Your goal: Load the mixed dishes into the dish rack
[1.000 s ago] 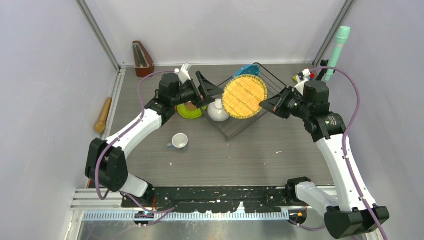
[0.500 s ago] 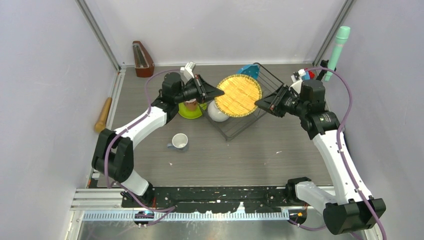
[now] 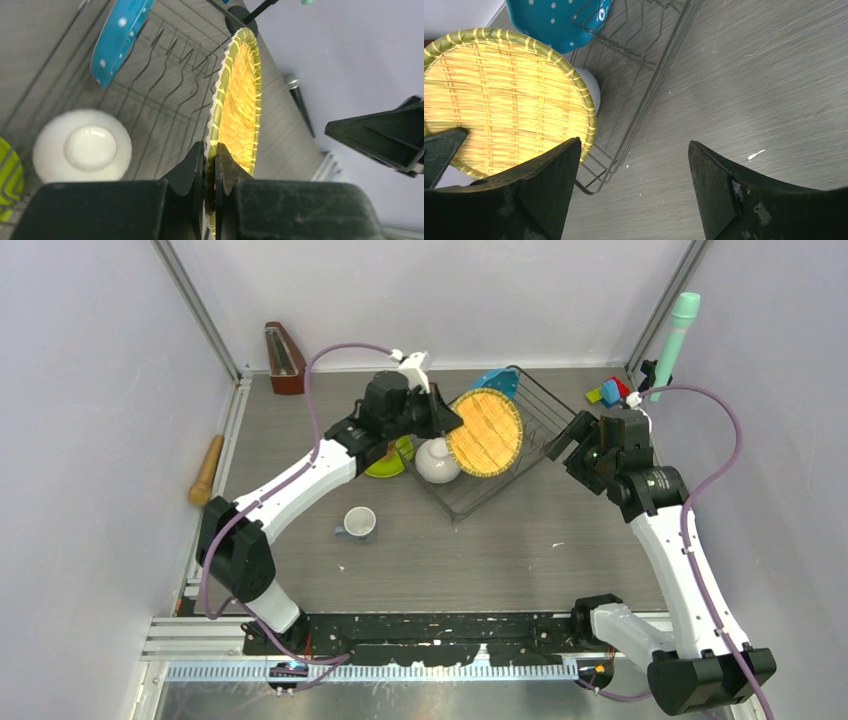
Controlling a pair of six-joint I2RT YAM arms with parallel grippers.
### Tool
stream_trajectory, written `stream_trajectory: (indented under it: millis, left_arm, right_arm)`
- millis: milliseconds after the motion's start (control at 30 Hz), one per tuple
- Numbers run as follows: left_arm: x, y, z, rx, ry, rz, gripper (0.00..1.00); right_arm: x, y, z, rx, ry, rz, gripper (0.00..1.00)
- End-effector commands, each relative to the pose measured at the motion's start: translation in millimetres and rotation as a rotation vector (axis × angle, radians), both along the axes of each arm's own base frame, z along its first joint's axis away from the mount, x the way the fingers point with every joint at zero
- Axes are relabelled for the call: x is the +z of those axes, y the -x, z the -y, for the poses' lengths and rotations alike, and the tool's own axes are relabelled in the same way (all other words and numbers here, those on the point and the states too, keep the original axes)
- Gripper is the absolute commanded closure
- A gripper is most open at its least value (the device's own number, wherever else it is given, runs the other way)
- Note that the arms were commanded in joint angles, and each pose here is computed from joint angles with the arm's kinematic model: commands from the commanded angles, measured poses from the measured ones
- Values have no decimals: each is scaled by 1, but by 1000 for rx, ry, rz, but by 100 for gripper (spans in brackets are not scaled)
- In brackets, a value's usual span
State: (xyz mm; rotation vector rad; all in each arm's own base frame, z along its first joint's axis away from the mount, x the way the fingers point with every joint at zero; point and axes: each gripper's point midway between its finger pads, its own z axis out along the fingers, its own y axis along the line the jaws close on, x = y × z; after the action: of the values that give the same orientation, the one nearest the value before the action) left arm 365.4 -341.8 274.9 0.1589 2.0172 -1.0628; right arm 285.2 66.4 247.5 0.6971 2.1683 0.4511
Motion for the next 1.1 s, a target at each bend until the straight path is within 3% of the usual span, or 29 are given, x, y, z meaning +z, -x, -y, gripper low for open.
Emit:
stream_trajectory:
  millis: [0, 100, 333, 733, 1067]
  left_arm:
    - [30, -20, 0, 19, -261, 312, 100]
    - [30, -34, 0, 60, -448, 435, 100]
    - [48, -56, 17, 147, -687, 624, 100]
    - [74, -61, 56, 81, -762, 877, 100]
    - [60, -86, 76, 76, -849, 919, 100]
  right_arm:
    - [14, 6, 24, -76, 98, 70, 16]
    - [17, 8, 28, -84, 110, 87, 16]
    - [26, 13, 36, -119, 128, 133, 17]
    - [24, 12, 40, -129, 147, 136, 17]
    - [26, 12, 40, -125, 136, 157, 17]
